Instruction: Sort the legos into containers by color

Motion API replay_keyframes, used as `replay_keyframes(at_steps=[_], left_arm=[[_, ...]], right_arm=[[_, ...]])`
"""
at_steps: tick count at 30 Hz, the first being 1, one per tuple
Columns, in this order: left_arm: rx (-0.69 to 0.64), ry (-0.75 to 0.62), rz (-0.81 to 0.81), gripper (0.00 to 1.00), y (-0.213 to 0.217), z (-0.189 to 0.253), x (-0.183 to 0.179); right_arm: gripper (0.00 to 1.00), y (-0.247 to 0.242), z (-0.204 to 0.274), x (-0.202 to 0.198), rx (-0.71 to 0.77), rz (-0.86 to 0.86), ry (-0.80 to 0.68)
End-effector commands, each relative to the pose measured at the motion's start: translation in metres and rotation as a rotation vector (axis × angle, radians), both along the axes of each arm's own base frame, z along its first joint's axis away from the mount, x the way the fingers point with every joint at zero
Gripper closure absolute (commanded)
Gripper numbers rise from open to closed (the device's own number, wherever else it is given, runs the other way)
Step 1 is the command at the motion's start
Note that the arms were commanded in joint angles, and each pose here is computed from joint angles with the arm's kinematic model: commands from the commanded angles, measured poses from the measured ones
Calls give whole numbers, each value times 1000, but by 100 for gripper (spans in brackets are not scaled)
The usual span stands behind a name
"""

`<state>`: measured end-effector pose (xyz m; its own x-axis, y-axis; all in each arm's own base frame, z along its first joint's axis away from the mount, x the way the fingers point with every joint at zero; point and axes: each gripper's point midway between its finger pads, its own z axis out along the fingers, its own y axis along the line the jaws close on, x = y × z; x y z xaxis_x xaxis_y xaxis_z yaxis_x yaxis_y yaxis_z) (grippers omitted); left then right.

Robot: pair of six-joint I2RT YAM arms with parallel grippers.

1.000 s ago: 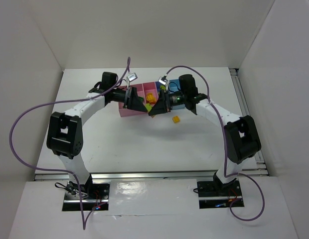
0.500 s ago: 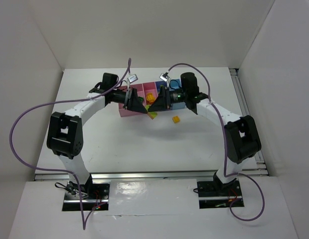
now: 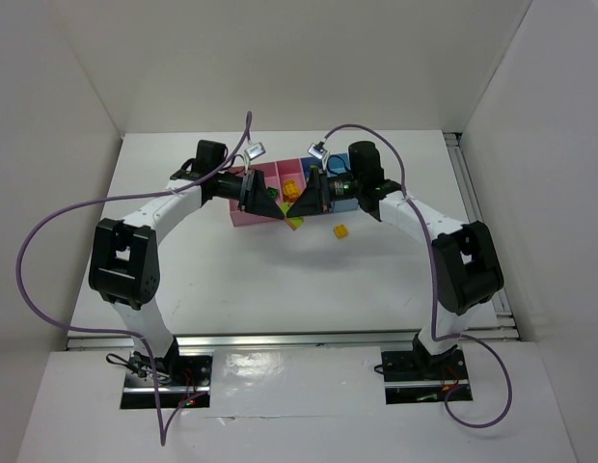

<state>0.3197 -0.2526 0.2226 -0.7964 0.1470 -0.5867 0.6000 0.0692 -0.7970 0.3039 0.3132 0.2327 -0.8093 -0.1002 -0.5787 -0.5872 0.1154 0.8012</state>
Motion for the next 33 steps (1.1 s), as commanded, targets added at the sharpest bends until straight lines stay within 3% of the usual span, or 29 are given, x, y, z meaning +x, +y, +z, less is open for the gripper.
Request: replay_keyframes(at_steps=[1, 3, 4, 5, 10, 20, 24, 25, 28, 29, 31, 33], left_arm=[[-36, -122, -14, 100, 3, 27, -1], [-36, -122, -14, 100, 3, 27, -1], [-36, -122, -14, 100, 3, 27, -1], [-36, -122, -14, 100, 3, 27, -1], [-21, -97, 1, 100, 7, 17, -1], [-1, -69, 37, 100, 15, 11, 1], [65, -39, 135, 100, 23, 5, 18], [98, -17, 178, 100, 24, 0, 24], [266, 45, 388, 100, 40, -18, 54], [313, 43, 438, 100, 45, -19, 64], [434, 94, 573, 100, 62, -31, 74], [472, 91, 651, 100, 71, -30, 80]], right_arm=[[55, 0, 1, 1, 15, 20, -25], [65, 0, 2, 0, 21, 29, -32], [78, 0, 2, 0, 21, 29, -32], [83, 0, 1, 4, 13, 8, -35], [100, -23, 11, 32, 11, -187, -43], [100, -57, 24, 68, 36, -422, -38], [100, -72, 1, 110, -200, -658, -14], [100, -88, -17, 137, -314, -810, -20], [100, -106, -25, 169, -497, -968, -62], [100, -109, -47, 180, -561, -977, -38], [100, -112, -44, 198, -629, -1006, -81], [96, -108, -68, 210, -702, -996, -81]])
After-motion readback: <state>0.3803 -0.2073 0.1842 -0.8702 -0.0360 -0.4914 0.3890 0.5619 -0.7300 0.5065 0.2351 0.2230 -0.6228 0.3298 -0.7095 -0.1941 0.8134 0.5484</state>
